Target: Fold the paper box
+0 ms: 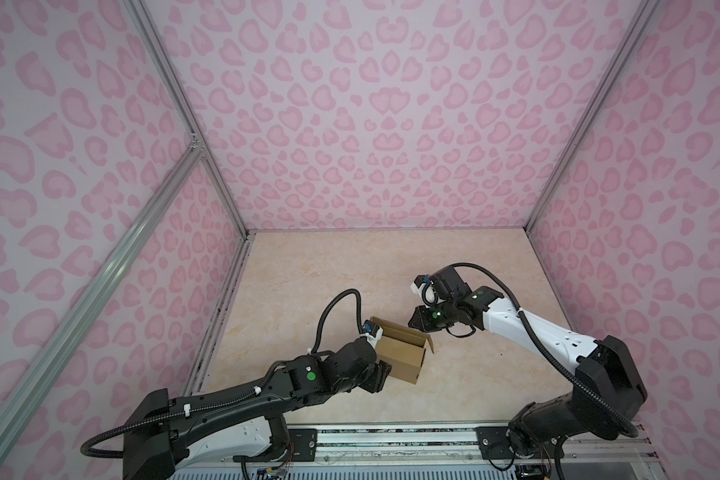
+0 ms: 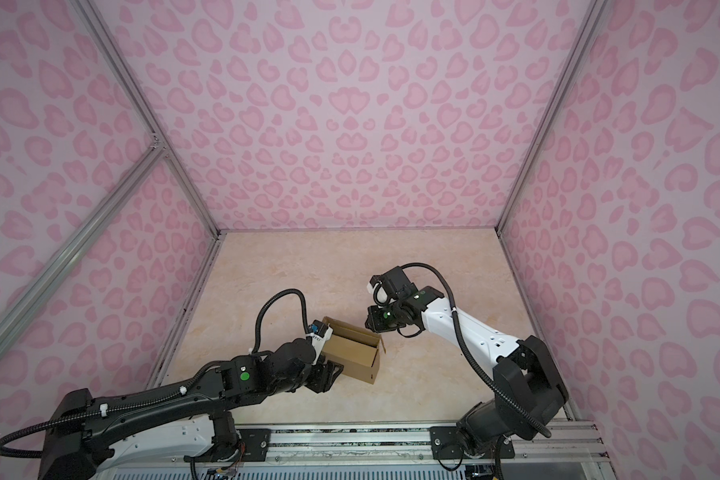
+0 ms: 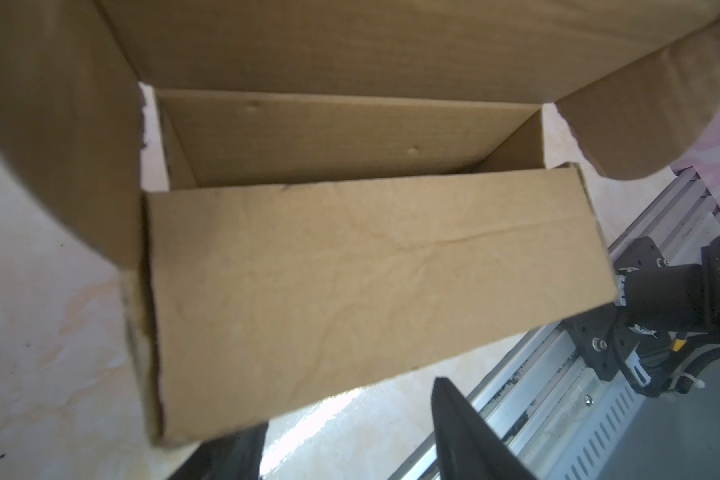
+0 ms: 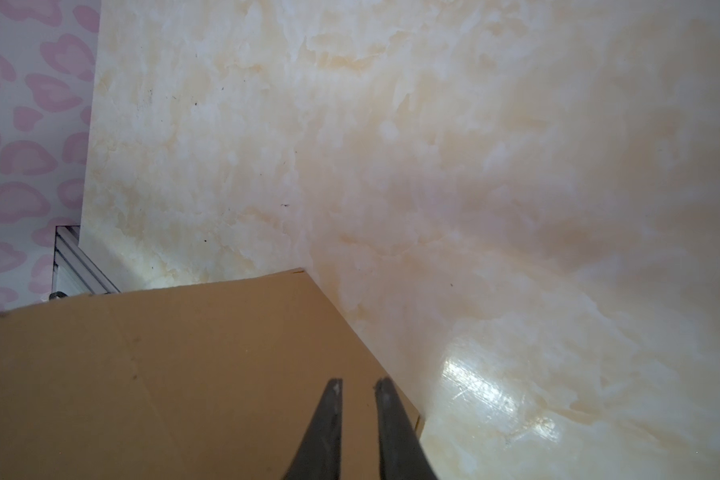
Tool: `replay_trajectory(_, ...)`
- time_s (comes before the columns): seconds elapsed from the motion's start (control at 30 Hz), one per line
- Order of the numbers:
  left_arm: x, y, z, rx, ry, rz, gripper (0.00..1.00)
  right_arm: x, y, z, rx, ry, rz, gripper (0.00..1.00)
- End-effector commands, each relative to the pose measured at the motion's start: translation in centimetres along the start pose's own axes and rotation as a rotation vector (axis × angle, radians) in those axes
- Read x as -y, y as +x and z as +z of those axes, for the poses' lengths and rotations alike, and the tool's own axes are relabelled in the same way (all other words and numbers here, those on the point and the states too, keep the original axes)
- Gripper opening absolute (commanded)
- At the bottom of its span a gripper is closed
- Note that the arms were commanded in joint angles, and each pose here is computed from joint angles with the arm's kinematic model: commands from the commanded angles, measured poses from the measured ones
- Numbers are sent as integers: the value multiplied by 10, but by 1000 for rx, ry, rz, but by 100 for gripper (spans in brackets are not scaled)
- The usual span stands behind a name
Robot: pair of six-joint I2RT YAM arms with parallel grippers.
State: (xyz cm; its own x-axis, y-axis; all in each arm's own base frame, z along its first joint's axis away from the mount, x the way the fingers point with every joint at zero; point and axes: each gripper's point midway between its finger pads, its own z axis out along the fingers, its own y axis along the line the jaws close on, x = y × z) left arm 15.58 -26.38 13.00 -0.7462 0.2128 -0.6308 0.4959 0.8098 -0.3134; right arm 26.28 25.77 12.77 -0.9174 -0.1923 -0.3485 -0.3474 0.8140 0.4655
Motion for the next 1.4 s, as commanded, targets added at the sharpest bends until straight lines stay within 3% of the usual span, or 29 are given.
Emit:
replay_trajectory(0.0,-2,-9,1,52,-15,-18,65,-7,4,3,1,-12,-4,19)
replay_trajectory(0.57,-11,-12,2,95,-51,-47,65,-41,25,10,-16,-77,-2,18)
replay_trajectory(1.37,-8,-23,3,136,-52,-56,66,-38,35,16,-4,-37,23,17)
